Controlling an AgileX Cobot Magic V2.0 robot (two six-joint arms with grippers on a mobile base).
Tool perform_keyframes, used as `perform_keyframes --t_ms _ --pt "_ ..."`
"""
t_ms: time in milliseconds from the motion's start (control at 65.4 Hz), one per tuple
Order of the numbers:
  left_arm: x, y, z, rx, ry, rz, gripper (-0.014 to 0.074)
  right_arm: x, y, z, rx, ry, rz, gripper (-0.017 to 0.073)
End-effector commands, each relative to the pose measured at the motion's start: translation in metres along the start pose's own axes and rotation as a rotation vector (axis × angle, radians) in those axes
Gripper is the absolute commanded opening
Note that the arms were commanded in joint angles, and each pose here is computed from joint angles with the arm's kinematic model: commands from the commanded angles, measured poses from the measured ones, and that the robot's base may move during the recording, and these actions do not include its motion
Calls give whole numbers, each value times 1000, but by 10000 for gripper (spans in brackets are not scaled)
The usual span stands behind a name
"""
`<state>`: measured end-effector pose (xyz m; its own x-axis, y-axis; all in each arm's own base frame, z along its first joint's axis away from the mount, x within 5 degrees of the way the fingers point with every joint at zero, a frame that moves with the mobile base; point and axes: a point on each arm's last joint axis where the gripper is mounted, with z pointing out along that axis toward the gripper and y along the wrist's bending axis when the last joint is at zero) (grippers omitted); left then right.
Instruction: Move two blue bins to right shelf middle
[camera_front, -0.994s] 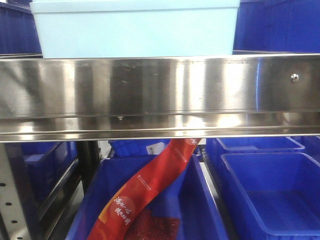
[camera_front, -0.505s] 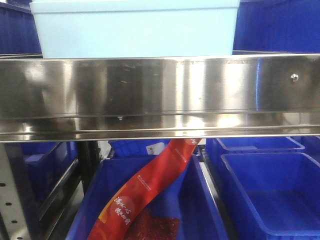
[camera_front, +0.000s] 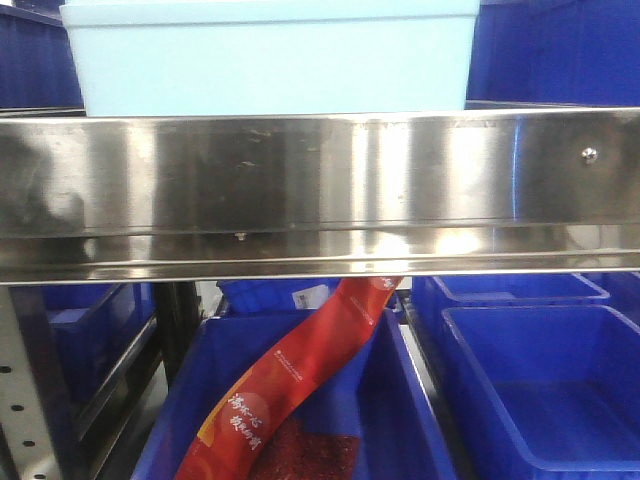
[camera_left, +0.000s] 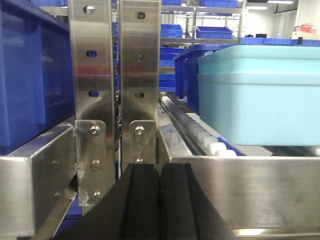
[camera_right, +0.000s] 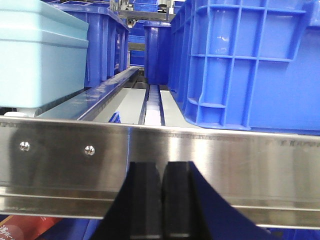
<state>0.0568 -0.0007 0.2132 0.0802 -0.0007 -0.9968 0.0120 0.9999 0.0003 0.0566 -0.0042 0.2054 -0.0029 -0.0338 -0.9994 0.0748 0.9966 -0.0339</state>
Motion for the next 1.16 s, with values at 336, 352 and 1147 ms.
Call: perform_keyframes --t_ms 336,352,1147 --pt "0 0 -1 -4 -2 -28 -111 -2 0 0 0 -19 -7 -162" --pt "0 0 -1 -4 -2 -28 -111 -2 0 0 0 -19 -7 -162" --pt "0 0 -1 -4 -2 -28 -111 -2 0 0 0 -19 -7 -162"
